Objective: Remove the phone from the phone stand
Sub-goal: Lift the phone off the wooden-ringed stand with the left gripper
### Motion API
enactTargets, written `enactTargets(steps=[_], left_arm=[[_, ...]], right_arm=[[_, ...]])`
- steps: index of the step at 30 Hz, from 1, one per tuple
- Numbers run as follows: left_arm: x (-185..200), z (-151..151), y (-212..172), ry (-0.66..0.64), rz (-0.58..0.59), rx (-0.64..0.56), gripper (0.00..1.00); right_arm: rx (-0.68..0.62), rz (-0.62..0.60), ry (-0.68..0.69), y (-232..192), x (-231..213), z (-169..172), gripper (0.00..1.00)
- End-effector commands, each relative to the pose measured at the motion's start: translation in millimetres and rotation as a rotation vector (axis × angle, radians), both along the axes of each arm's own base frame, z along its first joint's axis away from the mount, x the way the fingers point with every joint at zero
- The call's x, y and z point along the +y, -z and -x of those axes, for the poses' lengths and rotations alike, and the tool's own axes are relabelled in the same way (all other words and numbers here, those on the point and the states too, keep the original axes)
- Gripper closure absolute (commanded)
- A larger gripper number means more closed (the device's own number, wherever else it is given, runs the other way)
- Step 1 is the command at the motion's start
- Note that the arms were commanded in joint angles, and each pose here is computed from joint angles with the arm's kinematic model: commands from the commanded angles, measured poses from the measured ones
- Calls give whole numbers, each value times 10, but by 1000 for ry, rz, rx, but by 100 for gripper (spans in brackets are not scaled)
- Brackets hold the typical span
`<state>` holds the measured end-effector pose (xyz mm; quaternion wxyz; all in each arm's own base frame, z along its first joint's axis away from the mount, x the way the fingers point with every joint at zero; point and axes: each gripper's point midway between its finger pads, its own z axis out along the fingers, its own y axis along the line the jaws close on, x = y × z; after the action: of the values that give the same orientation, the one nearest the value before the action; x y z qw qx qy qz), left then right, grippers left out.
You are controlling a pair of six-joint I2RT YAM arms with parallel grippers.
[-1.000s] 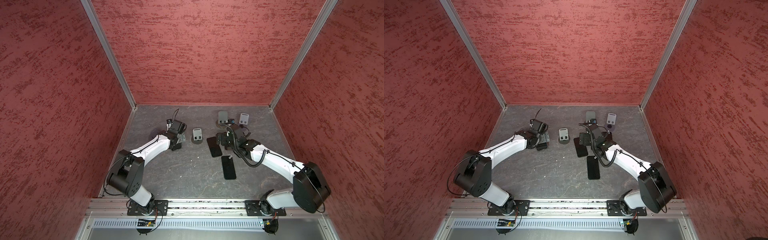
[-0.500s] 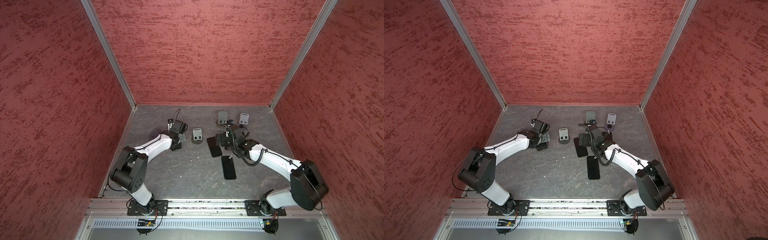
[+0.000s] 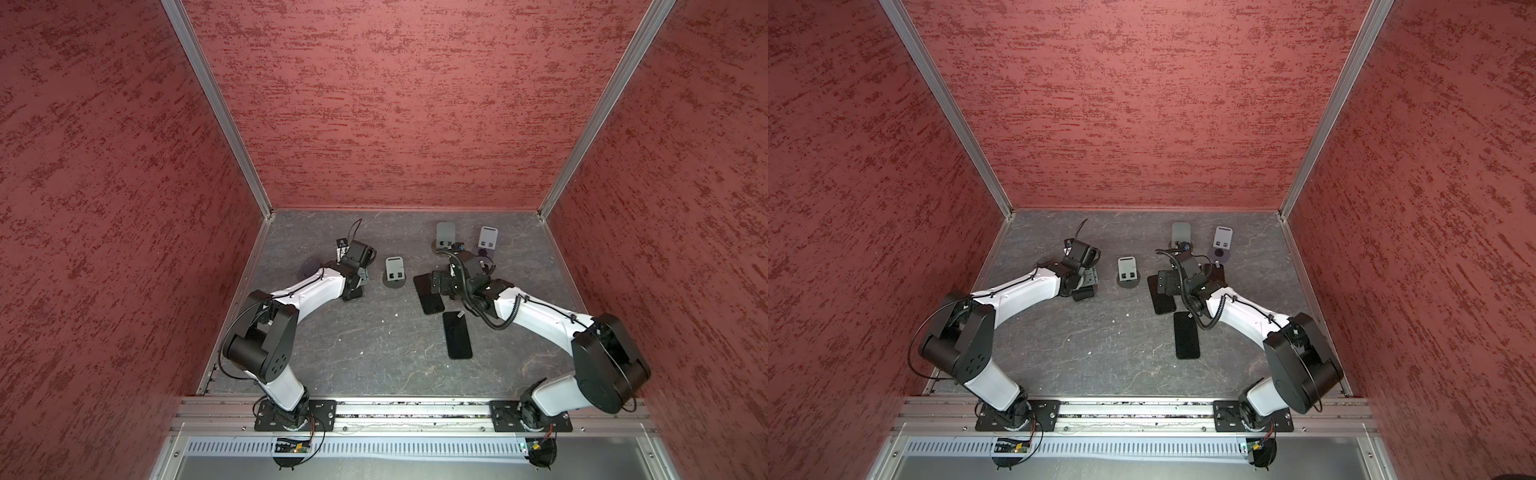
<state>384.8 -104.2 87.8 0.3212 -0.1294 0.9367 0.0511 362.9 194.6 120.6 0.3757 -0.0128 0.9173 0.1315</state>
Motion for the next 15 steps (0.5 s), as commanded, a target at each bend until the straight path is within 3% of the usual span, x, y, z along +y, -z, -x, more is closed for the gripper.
enactTargets(steps=[1,15], left_arm=[[-7,-44,-55,5,-15,-19,28],[-19,-10,-244,29,-21,-53,35]], right_arm=[[9,-22,6,35,5,-12,1],[13,-21,12,46,-9,1,1]])
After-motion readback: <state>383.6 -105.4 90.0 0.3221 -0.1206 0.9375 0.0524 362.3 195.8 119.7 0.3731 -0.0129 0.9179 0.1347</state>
